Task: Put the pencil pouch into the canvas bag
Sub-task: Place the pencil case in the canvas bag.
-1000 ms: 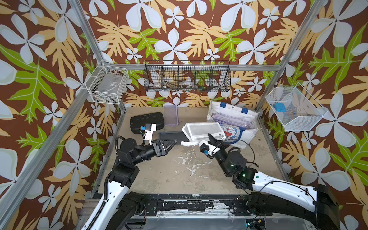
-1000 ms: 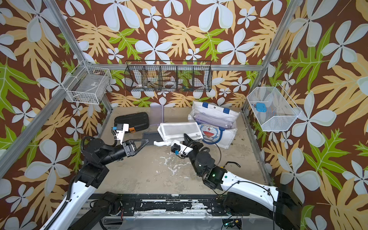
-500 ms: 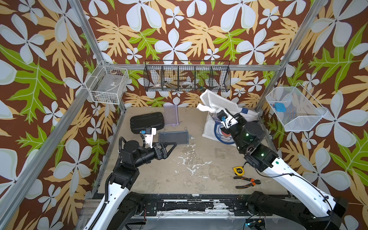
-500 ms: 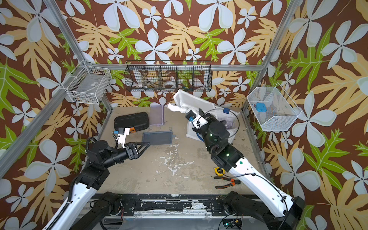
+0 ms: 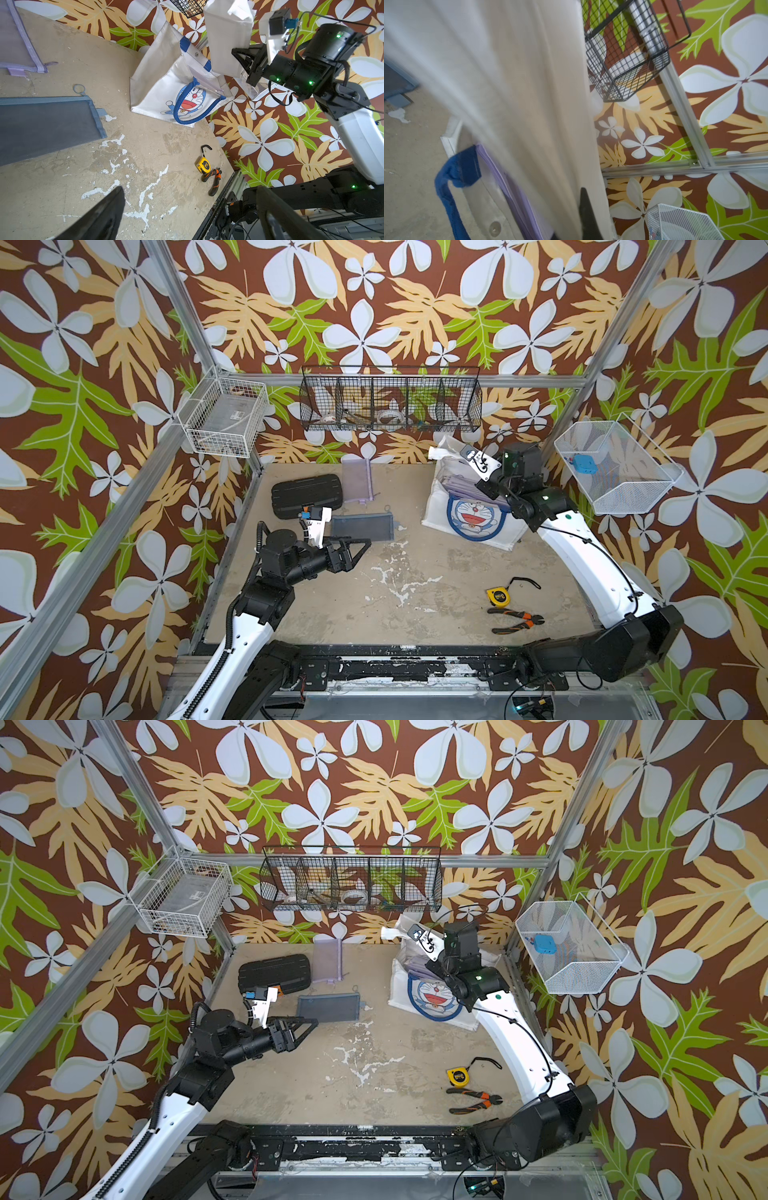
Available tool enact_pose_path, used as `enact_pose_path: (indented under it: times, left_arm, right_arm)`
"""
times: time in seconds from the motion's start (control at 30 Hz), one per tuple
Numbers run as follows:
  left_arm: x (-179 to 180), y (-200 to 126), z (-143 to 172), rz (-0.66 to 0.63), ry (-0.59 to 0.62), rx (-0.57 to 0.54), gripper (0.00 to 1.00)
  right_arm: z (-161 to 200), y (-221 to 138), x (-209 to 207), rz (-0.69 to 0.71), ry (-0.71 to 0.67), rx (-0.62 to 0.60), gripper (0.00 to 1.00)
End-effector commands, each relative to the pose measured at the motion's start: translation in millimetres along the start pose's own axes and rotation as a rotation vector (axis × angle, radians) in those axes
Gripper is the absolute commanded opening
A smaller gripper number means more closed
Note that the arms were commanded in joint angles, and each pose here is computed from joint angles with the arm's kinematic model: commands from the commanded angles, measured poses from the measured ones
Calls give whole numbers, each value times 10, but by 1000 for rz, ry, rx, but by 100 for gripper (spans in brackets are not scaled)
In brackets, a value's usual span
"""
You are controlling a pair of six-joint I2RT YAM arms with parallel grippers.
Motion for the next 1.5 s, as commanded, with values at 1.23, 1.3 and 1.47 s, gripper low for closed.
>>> enact_pose_path:
  times: [1.23, 1.3, 1.47]
  left_arm:
    - [38, 69, -88, -3, 66, -43, 100]
    - [44, 59, -82, -8, 67, -45, 100]
    - [78, 47, -42, -19, 59, -42, 100]
  right_arm:
    - [562, 405, 337, -10, 72, 194, 67]
    - [486, 320, 321, -36, 128, 153, 65]
    - [274, 116, 314, -131, 253, 12, 54]
Point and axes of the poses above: each gripper's point midway between its finger pads, its own y axis out along the fingers, its own x axis along the line the jaws close on, z = x × y, the point moved 6 cm from there along -y, back along the fingers, and after that the axes turned 6 degrees about -y, right-handed, at the moved point
